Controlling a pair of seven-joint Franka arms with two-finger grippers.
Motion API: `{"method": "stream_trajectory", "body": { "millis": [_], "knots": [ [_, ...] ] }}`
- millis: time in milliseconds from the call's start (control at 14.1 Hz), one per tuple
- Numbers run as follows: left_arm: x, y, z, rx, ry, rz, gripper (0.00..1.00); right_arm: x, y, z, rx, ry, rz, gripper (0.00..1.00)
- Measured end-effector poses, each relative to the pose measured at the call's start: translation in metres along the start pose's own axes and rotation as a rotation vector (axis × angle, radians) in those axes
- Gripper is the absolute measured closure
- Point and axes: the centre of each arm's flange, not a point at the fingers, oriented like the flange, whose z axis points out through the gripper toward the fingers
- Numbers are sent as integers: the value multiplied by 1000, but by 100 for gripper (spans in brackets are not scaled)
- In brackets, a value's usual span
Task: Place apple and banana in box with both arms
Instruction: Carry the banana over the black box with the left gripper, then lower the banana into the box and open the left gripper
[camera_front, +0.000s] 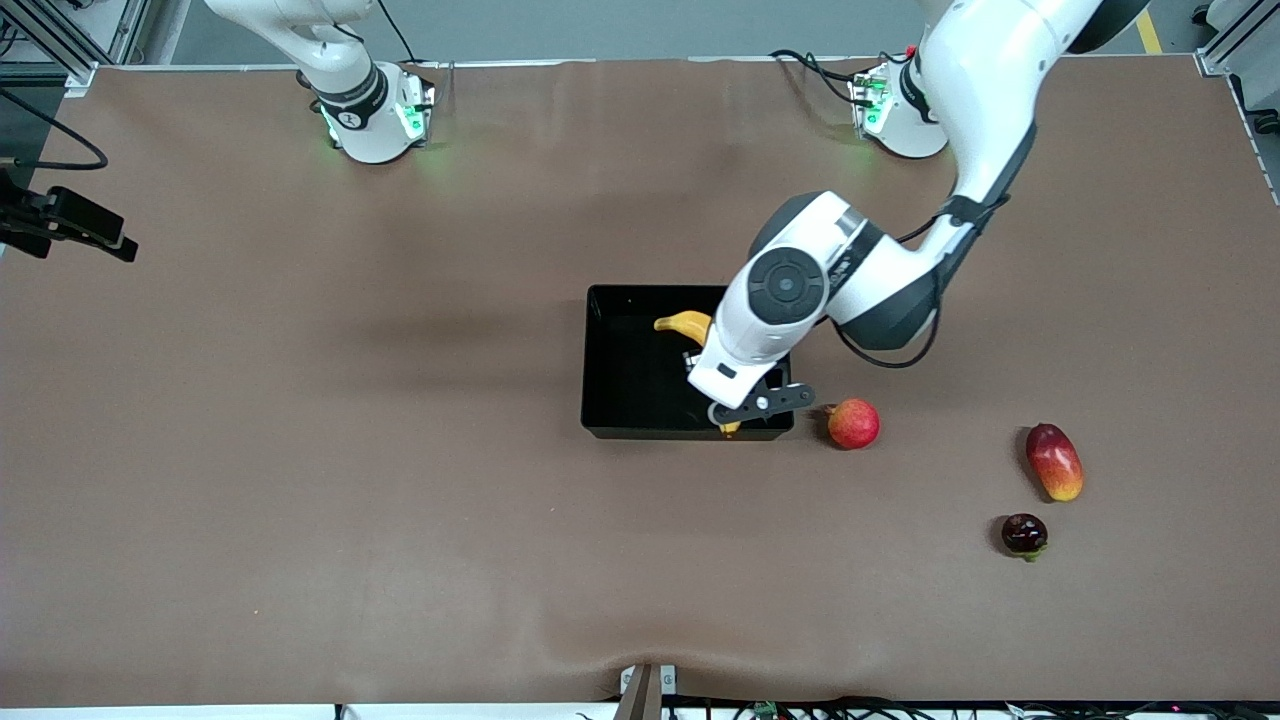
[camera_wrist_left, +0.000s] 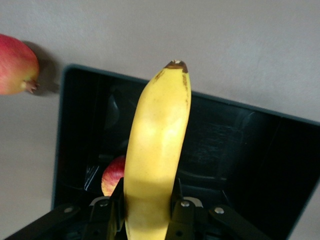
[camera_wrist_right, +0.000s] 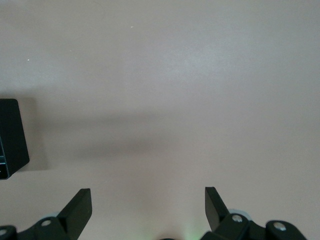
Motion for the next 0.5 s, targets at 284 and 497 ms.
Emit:
{"method": "stream_trajectory", "body": {
  "millis": [284, 497],
  "knots": [
    [-13, 14, 16, 15, -7, -13, 63, 0, 0, 0, 0, 0, 0, 0],
    [-28, 33, 37, 22, 6, 28, 63, 0, 0, 0, 0, 0, 0, 0]
  ]
}}
